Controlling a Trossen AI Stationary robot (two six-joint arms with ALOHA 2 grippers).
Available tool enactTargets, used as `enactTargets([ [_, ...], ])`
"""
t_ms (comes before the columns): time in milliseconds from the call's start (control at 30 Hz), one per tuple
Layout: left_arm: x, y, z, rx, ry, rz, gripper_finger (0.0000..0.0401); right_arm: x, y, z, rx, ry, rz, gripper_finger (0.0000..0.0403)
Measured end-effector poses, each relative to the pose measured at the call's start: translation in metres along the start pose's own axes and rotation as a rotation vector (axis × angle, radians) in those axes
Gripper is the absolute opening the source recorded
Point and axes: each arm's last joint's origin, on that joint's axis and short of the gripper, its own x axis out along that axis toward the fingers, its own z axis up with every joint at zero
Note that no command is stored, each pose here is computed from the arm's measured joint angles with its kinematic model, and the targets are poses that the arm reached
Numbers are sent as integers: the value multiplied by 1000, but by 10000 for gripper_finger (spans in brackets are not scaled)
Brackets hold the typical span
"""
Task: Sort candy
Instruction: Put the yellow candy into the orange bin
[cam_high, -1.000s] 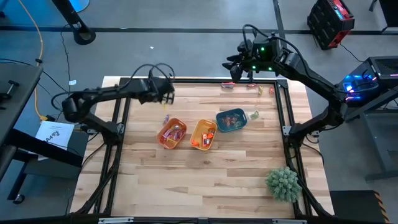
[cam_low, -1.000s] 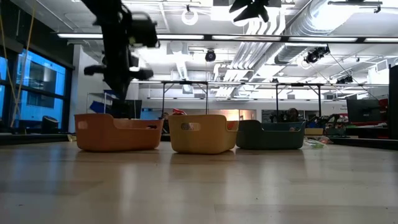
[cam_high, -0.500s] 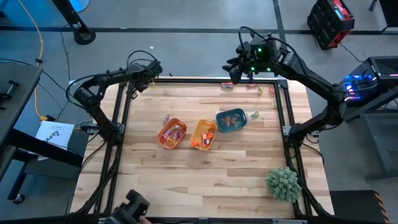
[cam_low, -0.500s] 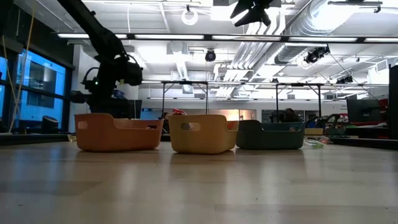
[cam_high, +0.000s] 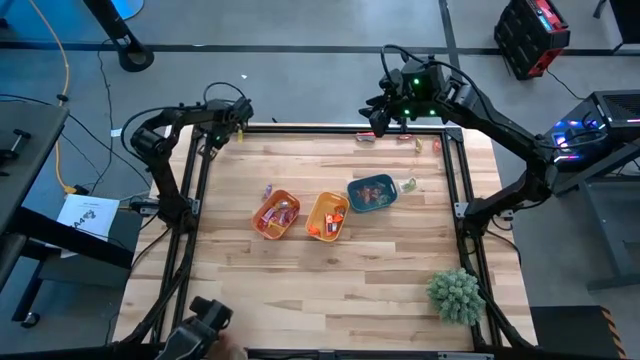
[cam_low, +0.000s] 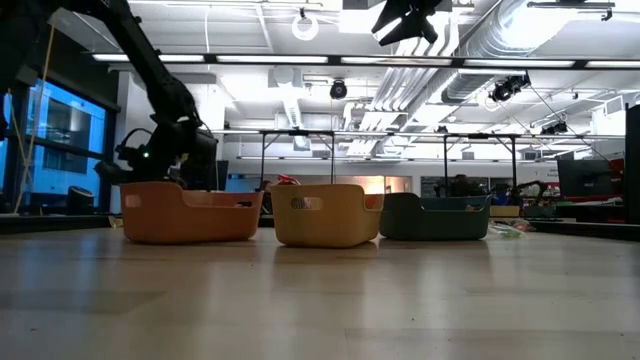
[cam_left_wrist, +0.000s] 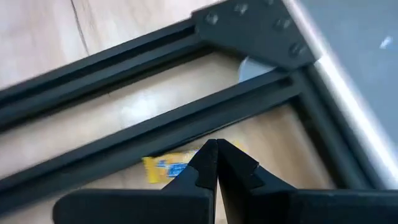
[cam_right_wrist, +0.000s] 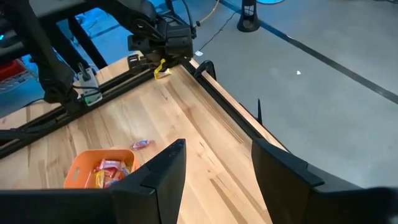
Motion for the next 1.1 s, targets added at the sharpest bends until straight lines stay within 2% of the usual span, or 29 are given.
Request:
enactTargets([
  [133,1,-2,0,-48,-3,1,0,0,0,0,5,0,-1,178],
  [300,2,3,-5,7,31,14,0,0,0,0,11,4,-2,178],
  [400,1,5,-11,-2,72,15,0,0,0,0,11,4,-1,178],
  [633,-11,10,-35,63,162,-12,0,0,-1,-4,8,43,-7,178],
  [833,-41,27,-77,260,164,-67,0,0,-1,-4,-14,44,-6,178],
  [1033,-75,60,-124,582,85,-177,0,0,-1,-4,-50,44,-6,178],
  [1100,-85,72,-139,653,77,-216,0,0,-1,-4,-58,43,-6,178],
])
